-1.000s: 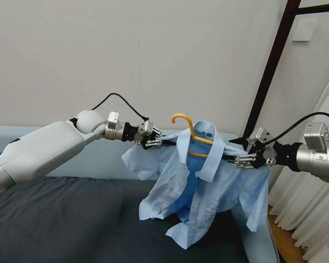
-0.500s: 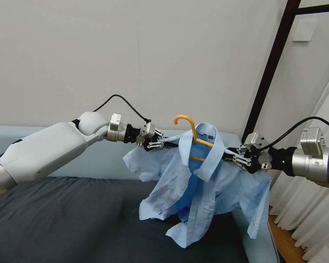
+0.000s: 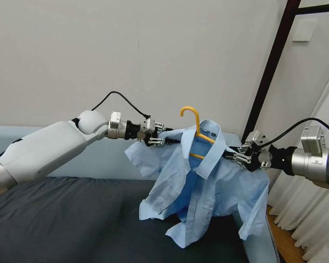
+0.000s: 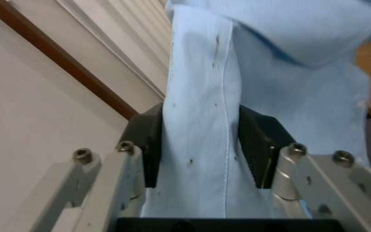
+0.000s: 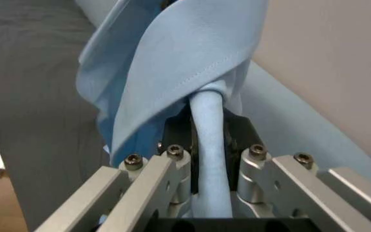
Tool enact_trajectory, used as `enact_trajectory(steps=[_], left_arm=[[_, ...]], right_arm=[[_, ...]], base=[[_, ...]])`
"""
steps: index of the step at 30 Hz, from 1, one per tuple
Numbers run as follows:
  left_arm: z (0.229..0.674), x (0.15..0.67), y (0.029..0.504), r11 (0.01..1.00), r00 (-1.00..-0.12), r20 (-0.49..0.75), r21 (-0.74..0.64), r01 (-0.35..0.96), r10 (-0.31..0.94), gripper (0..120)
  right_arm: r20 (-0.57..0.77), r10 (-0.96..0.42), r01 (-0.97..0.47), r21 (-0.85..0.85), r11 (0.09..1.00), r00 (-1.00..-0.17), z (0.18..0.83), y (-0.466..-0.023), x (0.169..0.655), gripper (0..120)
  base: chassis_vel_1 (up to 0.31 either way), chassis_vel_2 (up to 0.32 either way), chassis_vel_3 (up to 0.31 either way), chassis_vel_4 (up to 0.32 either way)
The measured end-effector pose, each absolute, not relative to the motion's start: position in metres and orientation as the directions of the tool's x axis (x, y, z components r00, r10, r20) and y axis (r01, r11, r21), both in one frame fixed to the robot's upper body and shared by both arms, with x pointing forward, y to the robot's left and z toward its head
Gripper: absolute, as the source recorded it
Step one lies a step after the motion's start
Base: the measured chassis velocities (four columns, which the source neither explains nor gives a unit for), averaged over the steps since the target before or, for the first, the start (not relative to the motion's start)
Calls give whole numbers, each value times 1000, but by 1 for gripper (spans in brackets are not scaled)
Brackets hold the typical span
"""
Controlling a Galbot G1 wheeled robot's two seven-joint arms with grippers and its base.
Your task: Pick up the clothes from the sofa and hang them on the clothes hanger.
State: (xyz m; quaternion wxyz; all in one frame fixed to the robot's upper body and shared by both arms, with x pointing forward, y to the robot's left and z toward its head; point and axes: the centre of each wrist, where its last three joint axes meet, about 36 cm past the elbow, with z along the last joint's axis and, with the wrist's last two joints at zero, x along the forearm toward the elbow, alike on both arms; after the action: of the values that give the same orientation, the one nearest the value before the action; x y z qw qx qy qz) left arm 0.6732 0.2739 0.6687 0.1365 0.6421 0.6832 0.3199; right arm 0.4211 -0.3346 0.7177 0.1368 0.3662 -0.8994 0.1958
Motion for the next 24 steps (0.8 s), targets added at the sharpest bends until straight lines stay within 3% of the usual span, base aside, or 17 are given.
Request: enact_trajectory(steps=[7,9,13,16,20,24], left_arm=[[663,672,288,23,-182,179,649,761,967,76],[662,671,289,29,-186,173,650,759,967,77],[652,658,301,146,-242,55,664,733,969,97],[636,647,301,241,-277,-45,635,734,960,100],[581,608,291,422,-369,-206,484,767,907,100],[544,580,290,522,-448,-269,378,765,852,100]], right_arm=[[417,-545,-647,-154,747,-727,720,-326,422,8],[416,-545,-644,-144,751,-728,720,-325,422,8],[386,-526,-598,-87,797,-757,723,-313,423,8],[372,-510,-576,-84,813,-775,726,-310,422,8],[367,-493,-563,-110,819,-789,727,-307,422,8],[363,-477,-560,-169,811,-801,716,-305,428,8]], base=[[0,0,0,0],[0,0,0,0],[0,0,0,0],[0,0,0,0],[0,0,0,0],[0,0,0,0]])
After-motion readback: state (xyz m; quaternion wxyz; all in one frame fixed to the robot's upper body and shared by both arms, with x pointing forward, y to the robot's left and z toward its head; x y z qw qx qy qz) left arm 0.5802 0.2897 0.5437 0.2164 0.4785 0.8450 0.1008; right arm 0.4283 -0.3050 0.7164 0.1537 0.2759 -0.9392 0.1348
